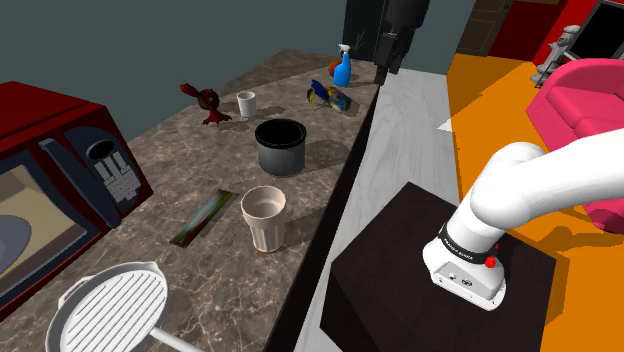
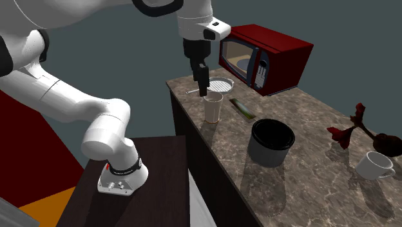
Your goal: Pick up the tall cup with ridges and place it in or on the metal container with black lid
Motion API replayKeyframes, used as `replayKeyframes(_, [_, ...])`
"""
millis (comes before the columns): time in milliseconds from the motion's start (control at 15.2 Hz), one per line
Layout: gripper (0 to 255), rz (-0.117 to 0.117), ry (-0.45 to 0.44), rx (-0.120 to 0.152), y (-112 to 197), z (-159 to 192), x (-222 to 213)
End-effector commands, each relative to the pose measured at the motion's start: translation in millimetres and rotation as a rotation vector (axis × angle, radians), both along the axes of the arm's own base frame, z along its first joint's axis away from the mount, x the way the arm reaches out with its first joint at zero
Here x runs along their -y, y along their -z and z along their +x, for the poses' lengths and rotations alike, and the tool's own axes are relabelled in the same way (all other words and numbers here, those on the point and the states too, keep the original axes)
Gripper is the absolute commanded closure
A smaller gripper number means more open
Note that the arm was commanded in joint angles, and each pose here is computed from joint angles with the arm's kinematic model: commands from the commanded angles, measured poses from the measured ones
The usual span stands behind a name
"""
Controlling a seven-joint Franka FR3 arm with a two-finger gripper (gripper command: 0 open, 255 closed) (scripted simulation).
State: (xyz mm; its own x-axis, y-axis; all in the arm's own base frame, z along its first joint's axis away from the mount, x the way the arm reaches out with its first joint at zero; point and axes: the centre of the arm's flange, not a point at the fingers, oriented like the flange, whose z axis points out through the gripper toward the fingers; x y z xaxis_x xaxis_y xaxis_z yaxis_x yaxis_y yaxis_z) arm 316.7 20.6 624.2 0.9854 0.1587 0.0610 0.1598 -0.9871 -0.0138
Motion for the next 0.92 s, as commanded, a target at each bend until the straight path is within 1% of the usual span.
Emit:
replayKeyframes(0, [0, 0.000, 0.000, 0.000, 0, 0, 0])
replayKeyframes(858, [0, 0.019, 0.084, -0.041, 112, 47, -120])
